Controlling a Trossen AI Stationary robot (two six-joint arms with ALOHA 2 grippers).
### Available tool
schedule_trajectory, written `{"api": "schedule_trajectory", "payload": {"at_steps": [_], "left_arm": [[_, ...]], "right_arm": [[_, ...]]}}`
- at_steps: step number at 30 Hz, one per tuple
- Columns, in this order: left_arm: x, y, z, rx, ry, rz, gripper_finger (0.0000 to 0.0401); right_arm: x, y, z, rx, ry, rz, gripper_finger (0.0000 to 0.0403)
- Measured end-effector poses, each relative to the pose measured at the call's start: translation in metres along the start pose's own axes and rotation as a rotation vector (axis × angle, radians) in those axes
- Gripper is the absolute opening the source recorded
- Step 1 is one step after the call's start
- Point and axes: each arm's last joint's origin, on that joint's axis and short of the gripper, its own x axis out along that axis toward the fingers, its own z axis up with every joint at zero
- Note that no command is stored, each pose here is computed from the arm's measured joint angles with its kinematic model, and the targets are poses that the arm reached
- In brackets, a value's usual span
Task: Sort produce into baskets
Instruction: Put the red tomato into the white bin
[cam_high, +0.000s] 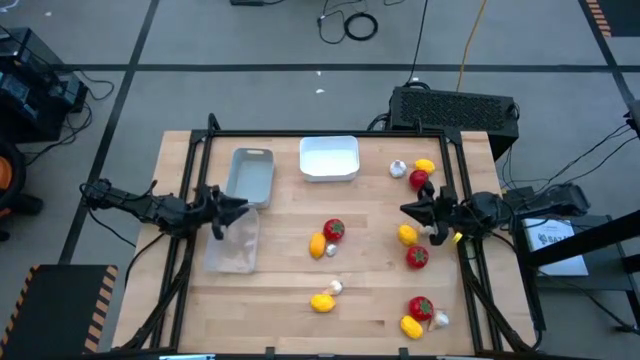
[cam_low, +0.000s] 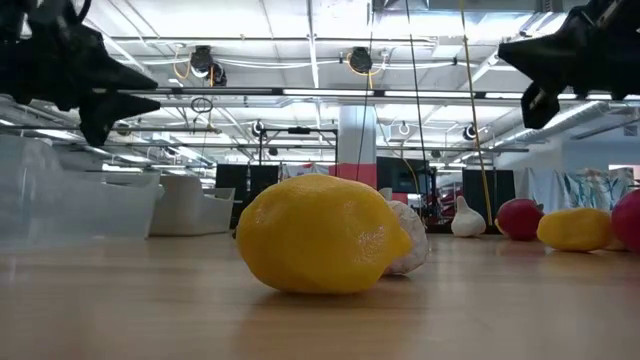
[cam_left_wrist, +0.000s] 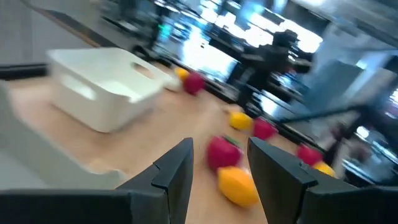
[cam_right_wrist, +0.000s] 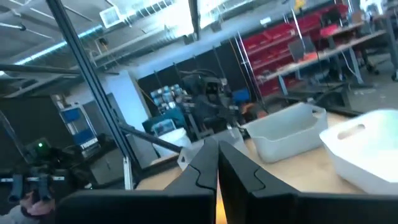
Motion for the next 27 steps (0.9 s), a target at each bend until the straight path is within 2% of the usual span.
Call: {"api": "schedule_trajectory", "payload": {"at_steps": [3,6,13,18,21,27], "left_arm": [[0.000,0.001,0.003,-0.088,-0.063,0.055,0.0160],[0.003,0.000,0.002,-0.147,-0.171,0.034,0.0160],[0.005,-0.014,0.014,-0.102,-0.219,-0.179,0.0160],[0.014,-0.019,0.011,-0.082,-0.192,-0.197,0.0160],[0.022,-0.024,0.009,-0.049,-0.132,-0.196,0.0160],[0.043,-0.047,0.014,0.009,-0.008,-0.228,0.0160]], "right_arm": [[0.004,0.001,-0.002,0.011,0.014,0.021,0.0004],[0.009,0.002,-0.005,0.001,0.042,0.051,0.0004],[0.039,0.018,0.015,-0.077,0.067,0.058,0.0004],[0.079,0.035,0.027,-0.199,0.126,0.072,0.0004],[0.106,0.045,0.026,-0.283,0.184,0.073,0.0004],[0.152,0.060,0.019,-0.336,0.379,0.049,0.0004]]}}
